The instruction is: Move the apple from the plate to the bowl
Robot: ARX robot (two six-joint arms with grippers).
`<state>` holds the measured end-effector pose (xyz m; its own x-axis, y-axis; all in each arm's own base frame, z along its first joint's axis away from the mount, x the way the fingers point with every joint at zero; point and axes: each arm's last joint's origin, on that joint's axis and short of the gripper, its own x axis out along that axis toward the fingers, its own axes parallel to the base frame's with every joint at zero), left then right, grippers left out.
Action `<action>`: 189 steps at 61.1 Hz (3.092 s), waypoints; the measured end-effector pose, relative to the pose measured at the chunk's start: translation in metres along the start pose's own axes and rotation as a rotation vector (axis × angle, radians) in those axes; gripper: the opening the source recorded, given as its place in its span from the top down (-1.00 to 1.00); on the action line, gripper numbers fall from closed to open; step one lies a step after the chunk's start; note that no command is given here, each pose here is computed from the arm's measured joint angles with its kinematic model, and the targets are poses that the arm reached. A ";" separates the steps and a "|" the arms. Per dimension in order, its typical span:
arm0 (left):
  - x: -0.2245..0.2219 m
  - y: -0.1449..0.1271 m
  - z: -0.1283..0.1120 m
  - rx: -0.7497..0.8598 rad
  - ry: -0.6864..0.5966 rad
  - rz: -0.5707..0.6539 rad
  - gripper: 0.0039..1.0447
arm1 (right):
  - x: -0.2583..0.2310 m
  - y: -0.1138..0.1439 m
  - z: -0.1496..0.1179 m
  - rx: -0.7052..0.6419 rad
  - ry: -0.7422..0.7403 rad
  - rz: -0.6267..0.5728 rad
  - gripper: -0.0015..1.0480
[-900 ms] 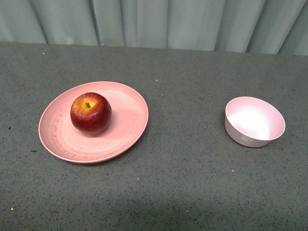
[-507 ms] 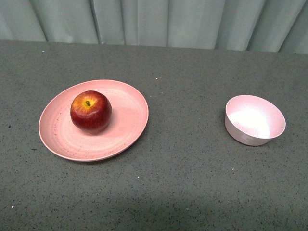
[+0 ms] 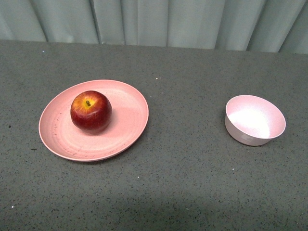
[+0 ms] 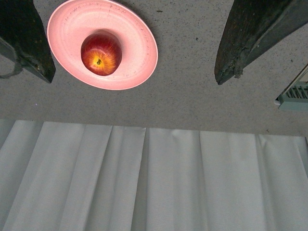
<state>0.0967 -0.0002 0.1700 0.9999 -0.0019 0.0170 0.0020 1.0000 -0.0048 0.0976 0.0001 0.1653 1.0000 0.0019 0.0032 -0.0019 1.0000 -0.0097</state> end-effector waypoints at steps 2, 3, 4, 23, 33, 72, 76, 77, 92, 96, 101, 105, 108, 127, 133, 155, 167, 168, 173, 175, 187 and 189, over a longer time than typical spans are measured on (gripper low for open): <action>0.000 0.000 0.000 0.000 0.000 0.000 -0.88 | 0.000 0.000 0.000 0.000 0.000 0.000 -0.82; 0.000 0.000 0.000 0.000 0.000 0.000 -0.88 | 0.000 0.000 0.000 0.000 0.000 0.000 -0.82; 0.000 0.000 0.000 0.000 0.000 0.000 -0.88 | 0.000 0.000 0.000 0.000 0.000 0.000 -0.82; 0.000 0.000 0.000 0.000 0.000 0.000 -0.88 | 0.000 0.000 0.000 0.000 0.000 0.000 -0.82; 0.000 0.000 0.000 0.000 0.000 0.000 -0.88 | 0.000 0.000 0.000 0.000 0.000 0.000 -0.82; 0.000 0.000 0.000 0.000 0.000 0.000 -0.88 | 0.000 0.000 0.000 0.000 0.000 0.000 -0.82; 0.000 0.000 0.000 0.000 0.000 0.000 -0.88 | 0.000 0.000 0.000 0.000 0.000 0.000 -0.82; 0.000 0.000 0.000 0.000 0.000 0.000 -0.88 | 0.000 0.000 0.000 0.000 0.000 0.000 -0.82; 0.000 0.000 0.000 0.000 0.000 0.000 -0.88 | 0.000 0.000 0.001 -0.018 -0.012 -0.020 -0.82; 0.000 0.000 0.000 0.000 0.000 0.000 -0.88 | 0.002 0.001 0.009 -0.139 -0.070 -0.203 -0.82; 0.000 0.000 0.000 0.000 0.000 0.000 -0.88 | 0.009 0.004 0.008 -0.291 -0.029 -0.236 -0.82; 0.000 0.000 0.000 0.000 0.000 0.000 -0.88 | 0.019 0.007 0.003 -0.349 0.026 -0.160 -0.82; 0.000 0.000 0.000 0.000 0.000 0.000 -0.88 | 0.028 0.010 -0.002 -0.372 0.078 -0.096 -0.82; 0.000 0.000 0.000 0.000 0.000 0.000 -0.88 | 0.106 0.031 -0.020 -0.435 0.369 0.213 -0.82; 0.000 0.000 0.000 0.000 0.000 0.000 -0.88 | 0.130 0.038 -0.033 -0.422 0.509 0.309 -0.82; 0.000 0.000 0.000 0.000 0.000 0.000 -0.88 | 0.200 0.059 -0.073 -0.357 0.860 0.485 -0.82; 0.000 0.000 0.000 0.000 0.000 0.000 -0.88 | 0.221 0.071 -0.083 -0.323 0.902 0.504 -0.82; 0.000 0.000 0.000 0.000 0.000 0.000 -0.88 | 0.222 0.071 -0.084 -0.321 0.904 0.504 -0.82; 0.000 0.000 0.000 0.000 0.000 0.000 -0.88 | 0.230 0.074 -0.087 -0.314 0.921 0.494 -0.82; 0.000 0.000 0.000 0.000 0.000 0.000 -0.88 | 0.234 0.075 -0.089 -0.310 0.928 0.487 -0.82; 0.000 0.000 0.000 0.000 0.000 0.000 -0.88 | 0.245 0.076 -0.098 -0.294 0.967 0.461 -0.82; 0.000 0.000 0.000 0.000 0.000 0.000 -0.88 | 0.245 0.076 -0.099 -0.291 0.973 0.457 -0.80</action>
<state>0.0967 -0.0002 0.1700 0.9999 -0.0019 0.0170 0.0020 1.0000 -0.0048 0.3429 0.0760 0.0664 0.4819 0.2337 -0.8445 -0.4974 0.8664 -0.0440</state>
